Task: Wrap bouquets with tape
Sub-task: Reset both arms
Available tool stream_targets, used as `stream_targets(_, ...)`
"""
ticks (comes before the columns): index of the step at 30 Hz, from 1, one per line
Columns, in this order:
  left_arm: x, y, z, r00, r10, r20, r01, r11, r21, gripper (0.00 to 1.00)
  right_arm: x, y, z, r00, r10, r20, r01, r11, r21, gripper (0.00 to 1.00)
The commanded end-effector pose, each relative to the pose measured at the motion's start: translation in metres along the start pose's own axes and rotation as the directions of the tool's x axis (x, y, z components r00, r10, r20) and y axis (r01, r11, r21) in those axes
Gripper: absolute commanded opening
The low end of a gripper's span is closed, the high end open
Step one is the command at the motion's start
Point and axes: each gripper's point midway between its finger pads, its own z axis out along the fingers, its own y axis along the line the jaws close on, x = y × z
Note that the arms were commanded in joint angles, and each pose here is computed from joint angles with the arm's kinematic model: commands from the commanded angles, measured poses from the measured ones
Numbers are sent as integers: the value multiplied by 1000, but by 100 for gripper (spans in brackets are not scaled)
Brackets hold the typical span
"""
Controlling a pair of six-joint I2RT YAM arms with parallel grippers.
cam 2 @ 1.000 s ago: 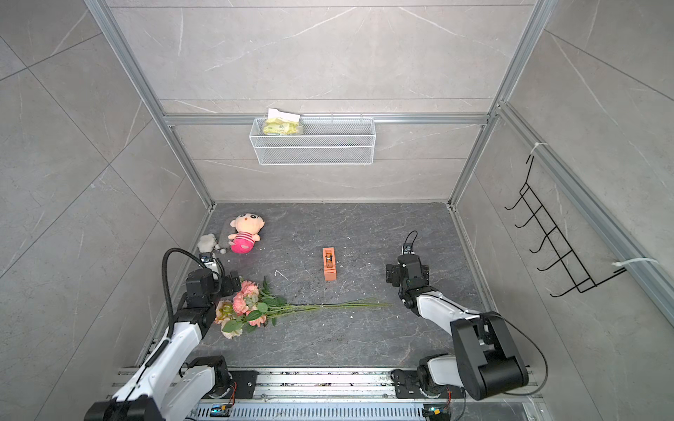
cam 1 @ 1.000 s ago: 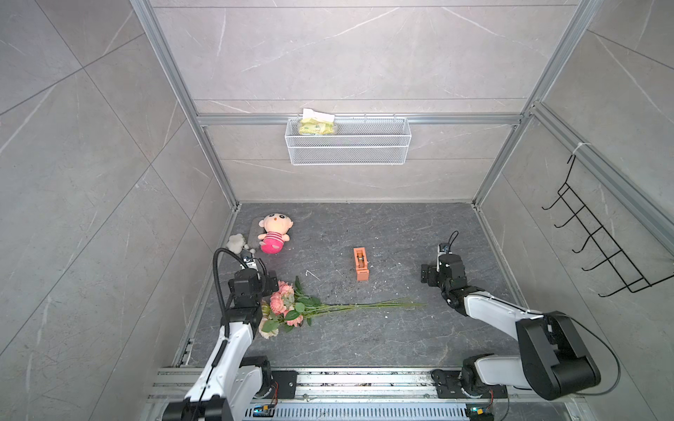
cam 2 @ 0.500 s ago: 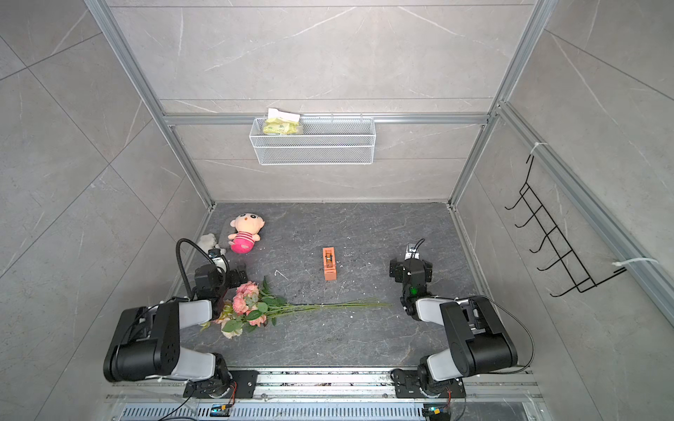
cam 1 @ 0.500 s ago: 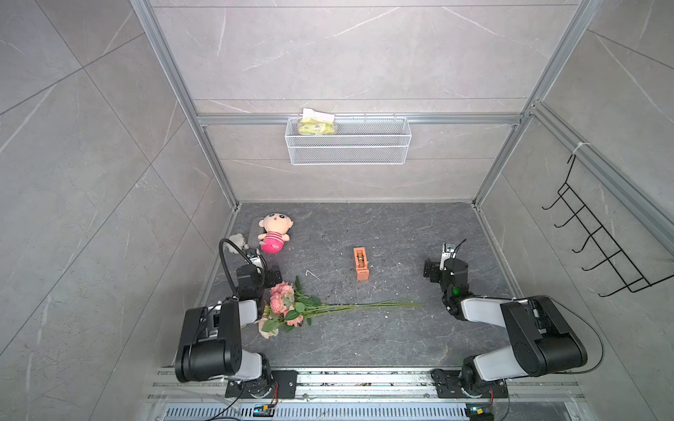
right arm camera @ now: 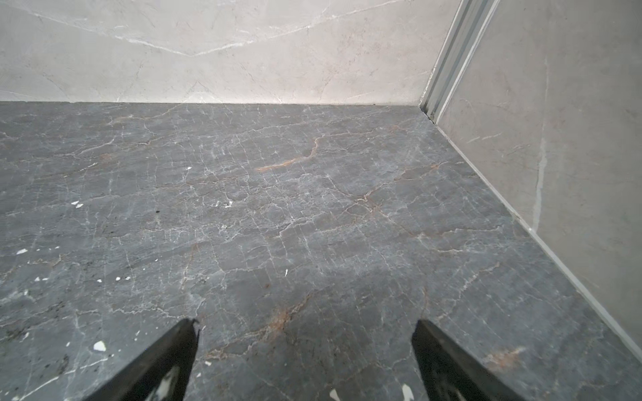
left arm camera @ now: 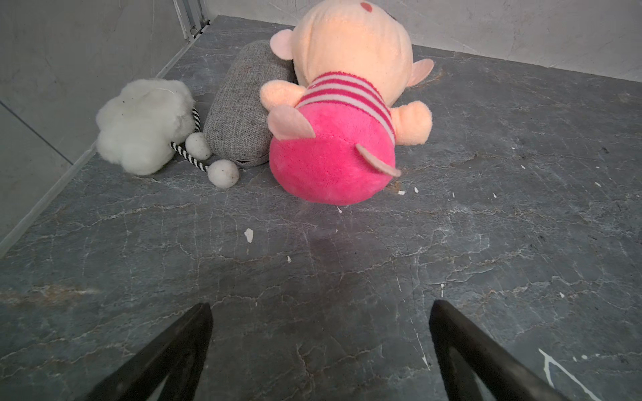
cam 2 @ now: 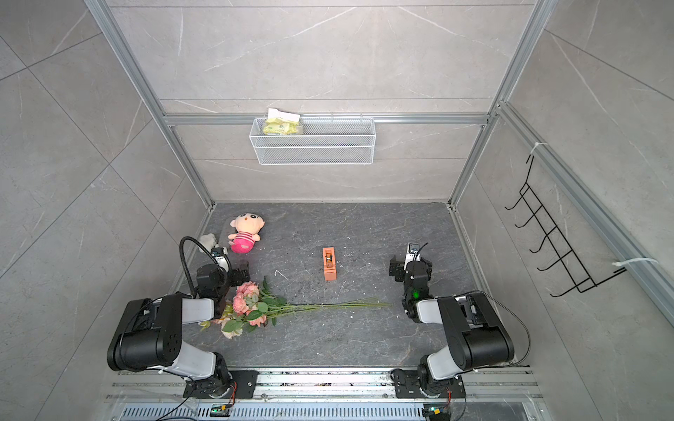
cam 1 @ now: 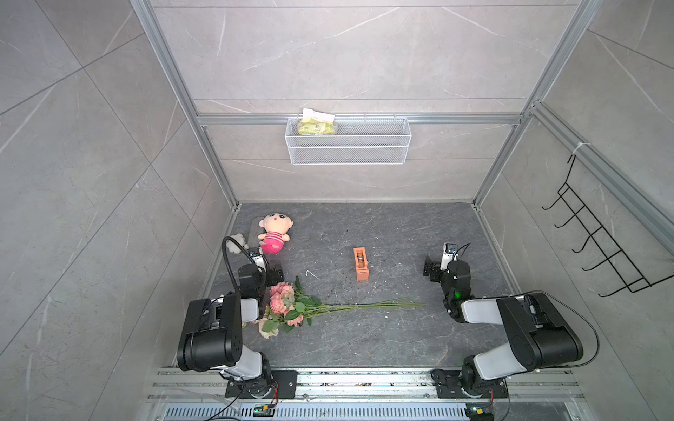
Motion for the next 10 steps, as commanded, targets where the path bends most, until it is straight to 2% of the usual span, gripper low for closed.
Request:
stream_targets(1, -20, -4, -1, 997, 26, 74, -27, 1000, 13, 100, -5, 0, -1, 1000, 1, 29, 0, 1000, -6, 99)
stream_targets(10, -20, -4, -1, 997, 26, 75, -27, 1000, 13, 100, -5, 1, -2, 1000, -6, 26, 7, 1000, -14, 99)
